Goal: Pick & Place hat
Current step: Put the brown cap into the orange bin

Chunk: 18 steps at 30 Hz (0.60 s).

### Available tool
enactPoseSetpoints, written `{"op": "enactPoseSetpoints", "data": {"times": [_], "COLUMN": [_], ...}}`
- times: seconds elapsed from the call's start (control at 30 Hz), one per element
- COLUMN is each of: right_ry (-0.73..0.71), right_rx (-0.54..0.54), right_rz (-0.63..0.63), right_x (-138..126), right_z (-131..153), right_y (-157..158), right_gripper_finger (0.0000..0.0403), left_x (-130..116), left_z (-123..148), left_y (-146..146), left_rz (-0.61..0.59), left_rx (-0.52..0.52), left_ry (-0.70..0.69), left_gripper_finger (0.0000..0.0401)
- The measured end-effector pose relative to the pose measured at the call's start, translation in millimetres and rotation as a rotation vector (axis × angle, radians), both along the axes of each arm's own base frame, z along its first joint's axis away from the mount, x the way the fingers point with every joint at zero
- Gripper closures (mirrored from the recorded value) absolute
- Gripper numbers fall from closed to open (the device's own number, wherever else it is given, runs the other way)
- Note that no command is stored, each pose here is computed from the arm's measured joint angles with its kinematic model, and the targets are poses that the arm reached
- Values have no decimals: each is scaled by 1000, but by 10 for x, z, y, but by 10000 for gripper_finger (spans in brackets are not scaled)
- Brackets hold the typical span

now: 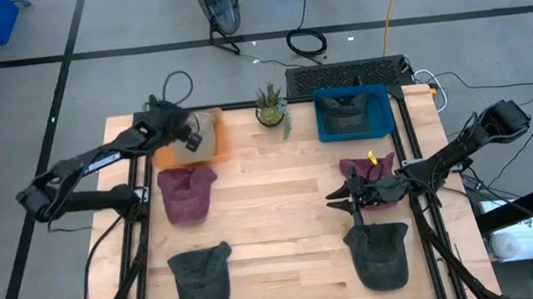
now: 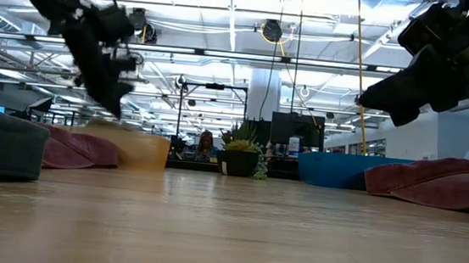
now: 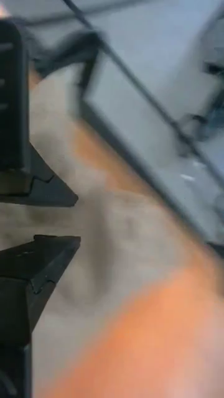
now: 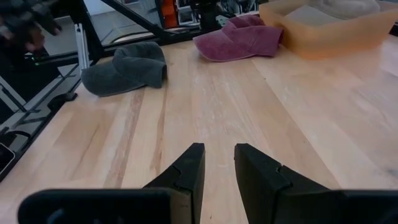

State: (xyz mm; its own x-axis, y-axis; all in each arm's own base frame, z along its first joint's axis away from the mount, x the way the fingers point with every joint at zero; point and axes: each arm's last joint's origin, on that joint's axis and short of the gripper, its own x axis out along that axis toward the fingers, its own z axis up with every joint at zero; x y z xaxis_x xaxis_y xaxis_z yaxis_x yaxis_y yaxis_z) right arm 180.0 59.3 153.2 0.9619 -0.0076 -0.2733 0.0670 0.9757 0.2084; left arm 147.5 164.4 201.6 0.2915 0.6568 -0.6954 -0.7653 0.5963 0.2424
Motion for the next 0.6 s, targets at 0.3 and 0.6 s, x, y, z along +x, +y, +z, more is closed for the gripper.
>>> {"op": "enactPoseSetpoints", "data": {"times": [0.3, 0.6], "right_ry": [-27, -106], "right_rx": [3, -45], "right_rz": [-1, -9], "right_x": [7, 35], "right_z": [27, 105], "right_y": [2, -30], "right_gripper_finger": [326, 326], "left_x": [19, 4], "left_z": [573, 355], "left_y": [-349, -251], "left_rz": [-70, 162], "left_rx": [120, 230], "left_ry": [-294, -60], "left_gripper_finger": [308, 308]}}
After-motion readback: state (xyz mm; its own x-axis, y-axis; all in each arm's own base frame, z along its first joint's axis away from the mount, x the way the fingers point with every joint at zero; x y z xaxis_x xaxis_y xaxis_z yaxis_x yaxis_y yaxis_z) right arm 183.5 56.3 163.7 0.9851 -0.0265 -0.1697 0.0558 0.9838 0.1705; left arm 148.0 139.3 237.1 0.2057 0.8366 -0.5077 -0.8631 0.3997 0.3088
